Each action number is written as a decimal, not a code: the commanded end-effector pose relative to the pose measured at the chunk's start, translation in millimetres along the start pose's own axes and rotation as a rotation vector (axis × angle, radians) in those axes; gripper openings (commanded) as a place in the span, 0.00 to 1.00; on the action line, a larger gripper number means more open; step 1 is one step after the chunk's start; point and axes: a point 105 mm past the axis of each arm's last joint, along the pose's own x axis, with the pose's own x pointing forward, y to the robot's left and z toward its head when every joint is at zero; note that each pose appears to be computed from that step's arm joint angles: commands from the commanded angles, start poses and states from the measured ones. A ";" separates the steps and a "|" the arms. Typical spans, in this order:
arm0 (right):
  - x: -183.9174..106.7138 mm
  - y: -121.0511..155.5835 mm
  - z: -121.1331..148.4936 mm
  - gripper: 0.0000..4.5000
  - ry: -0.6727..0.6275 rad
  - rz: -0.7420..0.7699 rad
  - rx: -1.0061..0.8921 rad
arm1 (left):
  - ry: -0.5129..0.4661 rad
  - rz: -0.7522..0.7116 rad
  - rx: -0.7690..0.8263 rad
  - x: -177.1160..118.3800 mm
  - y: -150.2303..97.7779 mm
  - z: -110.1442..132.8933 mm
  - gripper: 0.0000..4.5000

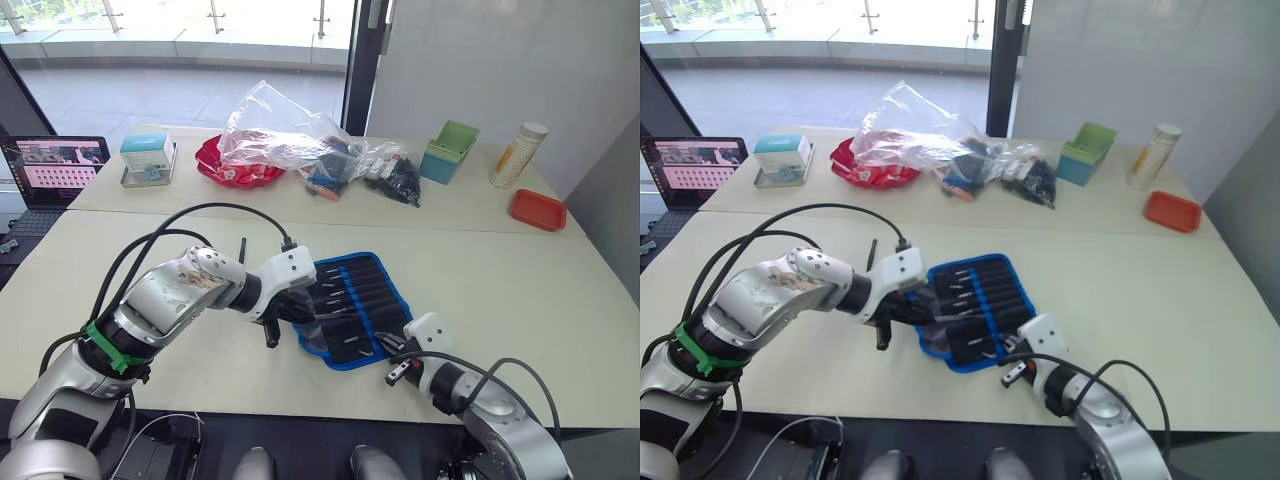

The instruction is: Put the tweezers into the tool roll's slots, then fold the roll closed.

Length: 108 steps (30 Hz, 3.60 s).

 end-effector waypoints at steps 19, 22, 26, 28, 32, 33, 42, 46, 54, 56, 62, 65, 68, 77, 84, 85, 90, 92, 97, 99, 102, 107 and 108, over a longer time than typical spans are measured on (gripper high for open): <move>-4.6 7.4 -39.7 0.00 0.148 -0.014 0.084 | 0.027 0.023 0.123 11.8 4.6 8.6 0.01; -5.3 7.2 -39.8 0.00 0.149 -0.018 0.084 | 0.041 0.019 0.128 13.4 4.1 6.6 0.01; -5.9 8.0 -39.5 0.00 0.147 -0.020 0.087 | 0.044 0.024 0.123 15.2 6.4 7.0 0.01; -6.4 8.7 -39.7 0.00 0.147 -0.022 0.090 | 0.044 0.025 0.126 16.7 7.0 8.0 0.01; -7.3 9.2 -40.0 0.00 0.147 -0.025 0.093 | 0.051 0.020 0.129 21.1 6.3 9.3 0.01; -7.6 9.4 -40.2 0.00 0.148 -0.026 0.094 | 0.048 0.018 0.123 22.3 6.4 10.2 0.01; -9.0 10.4 -40.8 0.00 0.148 -0.034 0.102 | 0.031 -0.001 0.133 35.1 3.9 20.0 0.01; -8.9 10.6 -40.4 0.00 0.147 -0.035 0.104 | 0.013 -0.013 0.142 45.5 2.8 28.0 0.01; -9.7 12.0 -40.2 0.00 0.148 -0.034 0.105 | -0.033 -0.070 0.137 85.2 -11.0 33.1 0.01; -9.7 12.7 -39.9 0.00 0.148 -0.032 0.106 | -0.046 -0.065 0.141 94.3 -11.0 35.8 0.01; -10.3 14.1 -39.9 0.00 0.150 -0.025 0.108 | -0.068 -0.081 0.156 109.0 -15.7 40.0 0.01; -10.9 14.4 -40.1 0.00 0.151 -0.023 0.108 | -0.068 -0.084 0.148 109.7 -15.6 38.5 0.01; -11.4 14.8 -40.7 0.00 0.153 -0.022 0.110 | -0.073 -0.080 0.143 107.6 -13.9 37.8 0.01; -8.5 14.6 -41.4 0.00 0.154 -0.018 0.108 | -0.146 -0.055 0.105 81.0 -1.8 49.5 0.29; -7.4 14.1 -41.8 0.00 0.155 -0.014 0.104 | -0.257 -0.006 0.027 40.8 8.9 60.7 0.80; -7.6 13.3 -41.8 0.00 0.156 -0.014 0.102 | -0.285 -0.009 0.000 27.4 8.8 59.7 0.88; -7.0 9.6 -41.3 0.00 0.159 -0.006 0.093 | -0.350 0.101 -0.146 -27.3 20.8 28.1 0.99; -6.8 9.1 -41.1 0.00 0.161 0.002 0.089 | -0.389 0.190 -0.194 -37.0 27.9 16.0 0.99; -8.9 5.5 -41.6 0.00 0.171 0.017 0.076 | -0.524 0.541 -0.157 -68.5 33.1 -17.5 0.99; -10.4 4.3 -42.8 0.00 0.179 0.025 0.070 | -0.547 0.619 -0.193 -74.9 25.6 -32.3 0.99; -12.2 3.4 -43.4 0.00 0.186 0.033 0.066 | -0.549 0.647 -0.352 -74.2 9.7 -57.6 0.99; -13.9 3.7 -45.1 0.00 0.197 0.050 0.064 | -0.577 0.843 -0.485 -85.9 -14.9 -86.5 0.99; -14.0 4.1 -45.4 0.00 0.198 0.054 0.064 | -0.567 0.849 -0.496 -84.7 -19.9 -90.3 0.99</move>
